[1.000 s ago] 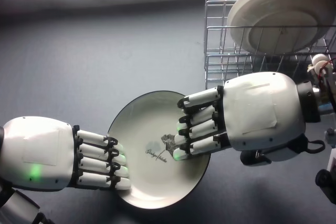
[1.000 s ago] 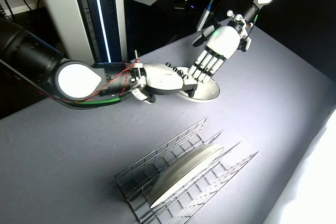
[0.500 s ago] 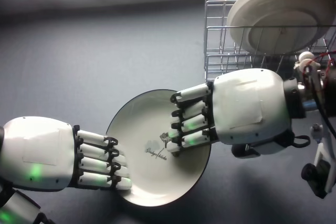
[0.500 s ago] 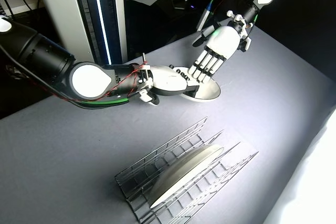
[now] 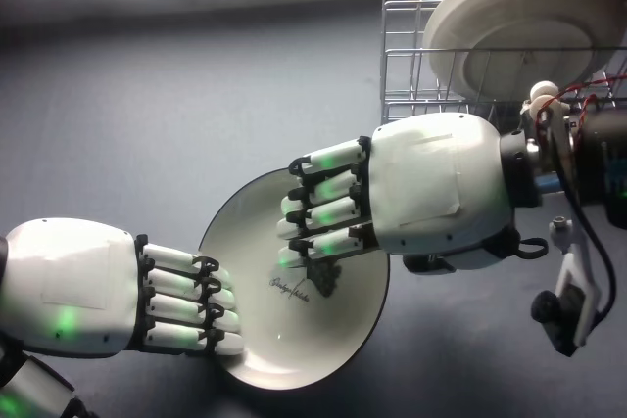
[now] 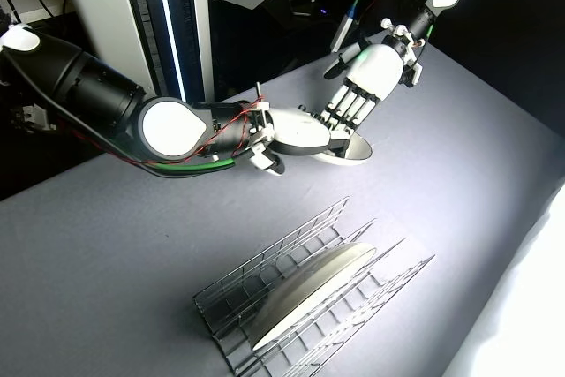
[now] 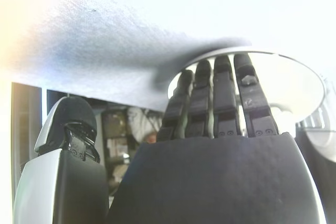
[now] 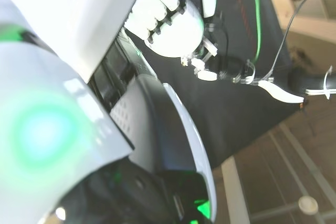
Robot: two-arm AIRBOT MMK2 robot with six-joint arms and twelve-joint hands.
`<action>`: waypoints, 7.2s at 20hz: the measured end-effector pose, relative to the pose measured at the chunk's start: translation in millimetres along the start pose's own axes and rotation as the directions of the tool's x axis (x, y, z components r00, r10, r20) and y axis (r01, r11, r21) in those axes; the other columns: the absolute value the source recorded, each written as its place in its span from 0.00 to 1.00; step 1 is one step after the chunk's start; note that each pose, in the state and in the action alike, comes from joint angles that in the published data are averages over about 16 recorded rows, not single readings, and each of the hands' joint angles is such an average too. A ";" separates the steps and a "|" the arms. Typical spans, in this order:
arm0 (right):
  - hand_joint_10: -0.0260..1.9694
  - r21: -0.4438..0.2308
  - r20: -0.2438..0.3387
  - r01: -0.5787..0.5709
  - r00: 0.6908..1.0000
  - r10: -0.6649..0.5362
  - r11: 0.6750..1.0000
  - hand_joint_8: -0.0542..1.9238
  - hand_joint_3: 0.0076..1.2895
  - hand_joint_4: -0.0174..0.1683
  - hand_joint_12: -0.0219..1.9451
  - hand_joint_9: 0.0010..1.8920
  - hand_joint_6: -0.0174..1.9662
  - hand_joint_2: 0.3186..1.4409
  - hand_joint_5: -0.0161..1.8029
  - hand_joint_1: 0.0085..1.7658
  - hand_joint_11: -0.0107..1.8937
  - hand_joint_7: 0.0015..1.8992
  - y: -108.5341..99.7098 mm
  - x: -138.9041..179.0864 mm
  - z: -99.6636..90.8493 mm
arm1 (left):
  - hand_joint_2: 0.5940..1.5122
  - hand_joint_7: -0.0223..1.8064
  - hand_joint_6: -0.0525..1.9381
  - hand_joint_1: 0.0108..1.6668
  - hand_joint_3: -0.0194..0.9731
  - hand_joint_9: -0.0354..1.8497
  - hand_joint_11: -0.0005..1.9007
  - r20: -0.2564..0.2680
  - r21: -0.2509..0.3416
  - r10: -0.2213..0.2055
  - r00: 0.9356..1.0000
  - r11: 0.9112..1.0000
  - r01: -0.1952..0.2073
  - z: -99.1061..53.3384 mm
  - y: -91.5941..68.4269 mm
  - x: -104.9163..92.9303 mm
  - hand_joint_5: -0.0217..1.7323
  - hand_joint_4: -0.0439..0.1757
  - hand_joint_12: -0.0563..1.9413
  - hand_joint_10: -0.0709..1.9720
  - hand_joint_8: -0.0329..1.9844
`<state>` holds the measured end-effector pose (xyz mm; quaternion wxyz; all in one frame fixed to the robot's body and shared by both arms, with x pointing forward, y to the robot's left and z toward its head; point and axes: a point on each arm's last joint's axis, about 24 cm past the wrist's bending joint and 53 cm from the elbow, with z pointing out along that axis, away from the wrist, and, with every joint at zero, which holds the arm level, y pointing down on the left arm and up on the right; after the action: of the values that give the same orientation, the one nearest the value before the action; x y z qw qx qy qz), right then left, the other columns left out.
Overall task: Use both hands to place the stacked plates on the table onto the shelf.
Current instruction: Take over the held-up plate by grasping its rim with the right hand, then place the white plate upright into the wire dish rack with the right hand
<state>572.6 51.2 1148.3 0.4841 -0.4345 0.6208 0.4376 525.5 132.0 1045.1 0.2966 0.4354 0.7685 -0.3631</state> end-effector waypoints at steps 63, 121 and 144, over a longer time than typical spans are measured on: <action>0.54 -0.024 0.089 -0.026 0.996 0.028 0.999 0.32 0.01 0.09 0.61 0.54 0.39 0.58 0.49 0.74 0.43 0.53 25.5 -46.4 14.9 | 0.65 0.10 0.03 0.01 0.03 0.10 0.01 0.246 -0.142 0.147 0.958 0.983 -0.114 -60.8 -3.5 -109.2 0.10 0.21 0.19 0.04 0.02; 0.53 -0.181 0.631 -0.895 0.212 0.746 0.408 0.39 0.01 0.07 0.61 0.53 0.43 0.60 0.54 0.79 0.42 0.59 -82.9 -181.6 -117.1 | 0.65 0.11 0.03 0.01 0.02 0.11 0.01 0.438 -0.285 0.077 0.896 0.957 0.057 -109.4 34.0 -155.0 0.11 0.21 0.19 0.04 0.02; 0.53 -0.159 0.715 -0.945 0.089 0.694 0.286 0.39 0.01 0.07 0.60 0.53 0.43 0.60 0.54 0.80 0.42 0.59 -113.1 -158.2 -184.4 | 0.63 0.11 0.03 0.01 0.02 0.11 0.01 0.406 -0.292 0.110 0.907 0.956 0.015 -105.4 26.7 -153.7 0.11 0.22 0.19 0.04 0.02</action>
<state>665.1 -135.3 1317.0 0.3960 0.2850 0.5962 0.6375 602.8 157.9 1214.9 0.5233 0.3185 0.7207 -0.3246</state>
